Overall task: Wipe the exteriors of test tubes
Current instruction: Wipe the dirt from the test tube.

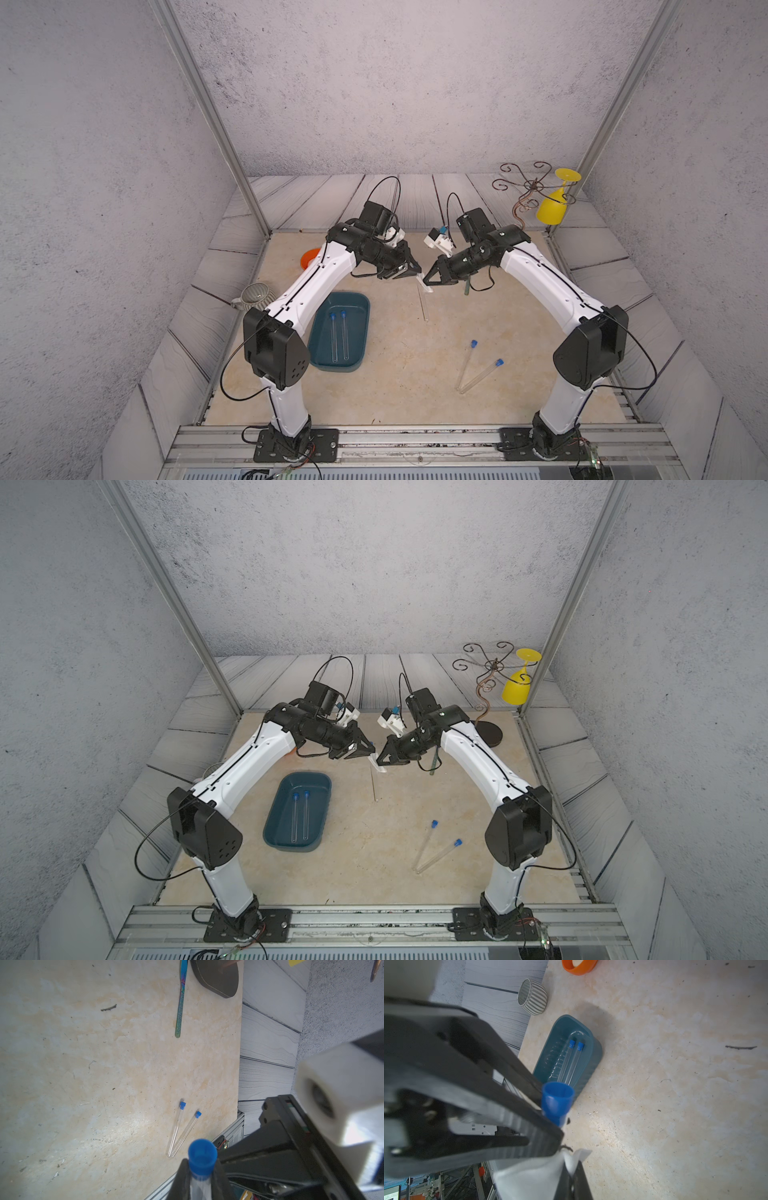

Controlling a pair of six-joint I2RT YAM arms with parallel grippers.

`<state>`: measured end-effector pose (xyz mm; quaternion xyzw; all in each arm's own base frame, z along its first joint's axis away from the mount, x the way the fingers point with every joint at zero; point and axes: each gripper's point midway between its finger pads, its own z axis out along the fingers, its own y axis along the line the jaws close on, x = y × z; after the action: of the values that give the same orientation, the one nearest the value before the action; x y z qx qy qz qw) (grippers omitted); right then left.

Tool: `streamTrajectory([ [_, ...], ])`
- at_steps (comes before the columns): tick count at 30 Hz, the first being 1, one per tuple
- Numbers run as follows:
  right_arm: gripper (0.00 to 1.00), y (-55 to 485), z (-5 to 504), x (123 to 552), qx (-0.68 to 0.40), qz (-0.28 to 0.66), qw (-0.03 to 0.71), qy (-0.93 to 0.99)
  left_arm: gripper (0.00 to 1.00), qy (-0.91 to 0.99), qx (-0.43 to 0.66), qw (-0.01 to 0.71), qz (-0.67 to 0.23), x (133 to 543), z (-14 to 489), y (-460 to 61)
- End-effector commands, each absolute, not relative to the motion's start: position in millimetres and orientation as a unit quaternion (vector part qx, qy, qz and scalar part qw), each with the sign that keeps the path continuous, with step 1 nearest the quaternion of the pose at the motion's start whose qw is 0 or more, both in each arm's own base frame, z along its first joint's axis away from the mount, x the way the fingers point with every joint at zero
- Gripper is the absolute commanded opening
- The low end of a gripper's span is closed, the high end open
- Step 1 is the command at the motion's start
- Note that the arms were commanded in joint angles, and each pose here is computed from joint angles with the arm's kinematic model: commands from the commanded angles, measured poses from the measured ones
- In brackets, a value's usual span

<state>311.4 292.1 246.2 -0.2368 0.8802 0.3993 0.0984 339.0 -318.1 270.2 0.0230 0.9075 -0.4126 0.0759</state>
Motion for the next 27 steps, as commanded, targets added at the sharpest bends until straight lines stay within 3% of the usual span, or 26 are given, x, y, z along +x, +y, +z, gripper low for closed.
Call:
streamTrajectory([
  [1,0.03,291,230,311,-0.235,0.388,0.084,0.887,0.12,0.898,0.041,0.094,-0.428,335,292,-321],
  [27,0.04,282,270,249,-0.247,0.45,0.088,0.854,0.12,0.906,0.037,0.105,-0.409,356,279,-324],
])
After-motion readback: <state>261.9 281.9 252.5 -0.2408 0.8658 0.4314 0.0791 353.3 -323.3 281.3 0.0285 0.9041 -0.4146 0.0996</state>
